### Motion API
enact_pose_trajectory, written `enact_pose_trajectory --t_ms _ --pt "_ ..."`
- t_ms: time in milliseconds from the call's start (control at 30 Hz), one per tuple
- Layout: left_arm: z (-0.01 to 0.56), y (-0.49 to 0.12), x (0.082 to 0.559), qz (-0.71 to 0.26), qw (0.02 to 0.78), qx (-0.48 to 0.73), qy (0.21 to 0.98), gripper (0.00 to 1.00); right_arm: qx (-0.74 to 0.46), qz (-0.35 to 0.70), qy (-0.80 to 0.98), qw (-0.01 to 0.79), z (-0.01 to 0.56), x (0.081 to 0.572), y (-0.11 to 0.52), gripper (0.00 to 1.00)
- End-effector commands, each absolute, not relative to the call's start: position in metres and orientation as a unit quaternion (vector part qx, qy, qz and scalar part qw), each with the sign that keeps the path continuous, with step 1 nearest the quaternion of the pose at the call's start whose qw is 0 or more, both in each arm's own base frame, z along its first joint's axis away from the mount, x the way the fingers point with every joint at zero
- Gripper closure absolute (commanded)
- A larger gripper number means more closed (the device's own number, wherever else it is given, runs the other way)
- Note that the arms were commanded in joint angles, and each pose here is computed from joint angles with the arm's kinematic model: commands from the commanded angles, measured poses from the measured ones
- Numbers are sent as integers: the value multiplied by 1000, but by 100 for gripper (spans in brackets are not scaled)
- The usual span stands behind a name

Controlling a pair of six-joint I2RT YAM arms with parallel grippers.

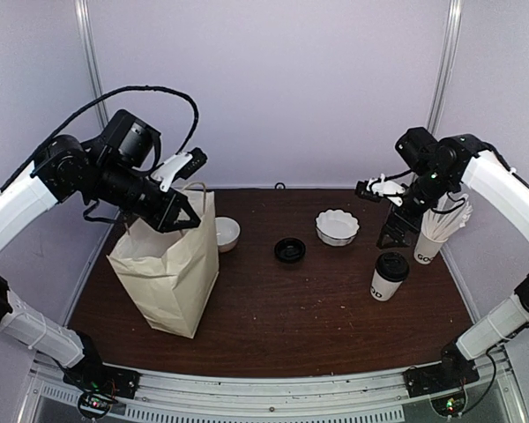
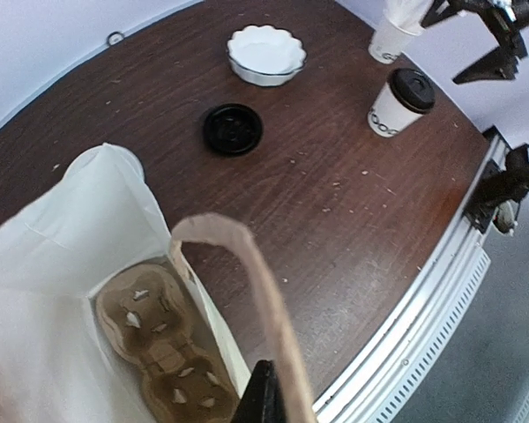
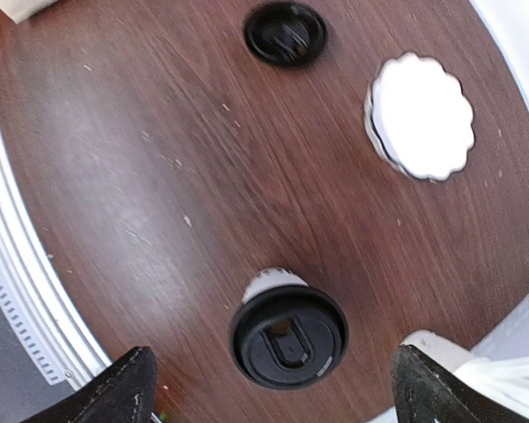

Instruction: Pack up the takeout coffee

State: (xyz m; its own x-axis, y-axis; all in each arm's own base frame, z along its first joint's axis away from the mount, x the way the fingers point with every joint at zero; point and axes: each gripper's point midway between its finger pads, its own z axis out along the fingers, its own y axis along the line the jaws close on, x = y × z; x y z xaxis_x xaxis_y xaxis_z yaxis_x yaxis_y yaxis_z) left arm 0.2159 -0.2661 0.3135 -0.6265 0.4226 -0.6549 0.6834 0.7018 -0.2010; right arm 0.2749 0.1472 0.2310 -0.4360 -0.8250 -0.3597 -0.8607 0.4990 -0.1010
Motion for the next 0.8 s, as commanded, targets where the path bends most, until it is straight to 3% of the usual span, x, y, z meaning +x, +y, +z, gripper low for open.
enact_pose_trajectory --t_ms 0,233,400,467,567,667,767 --pt "321 -295 200 -244 287 384 843 100 -560 191 752 290 299 240 206 4" --pt "328 -346 163 -281 277 481 783 100 -619 259 659 338 346 211 263 4" --pt "339 -368 159 -312 294 485 762 100 -633 307 618 352 365 204 292 4" --pt "344 -370 162 -316 301 478 762 89 -630 317 612 358 370 208 302 4" --pt "347 -364 172 -293 317 460 776 60 -625 327 608 363 373 211 316 4" --pt "355 -344 187 -245 349 430 796 43 -628 333 604 361 373 210 325 4" --pt "374 -323 190 -223 380 406 801 35 -633 335 600 356 371 207 330 4"
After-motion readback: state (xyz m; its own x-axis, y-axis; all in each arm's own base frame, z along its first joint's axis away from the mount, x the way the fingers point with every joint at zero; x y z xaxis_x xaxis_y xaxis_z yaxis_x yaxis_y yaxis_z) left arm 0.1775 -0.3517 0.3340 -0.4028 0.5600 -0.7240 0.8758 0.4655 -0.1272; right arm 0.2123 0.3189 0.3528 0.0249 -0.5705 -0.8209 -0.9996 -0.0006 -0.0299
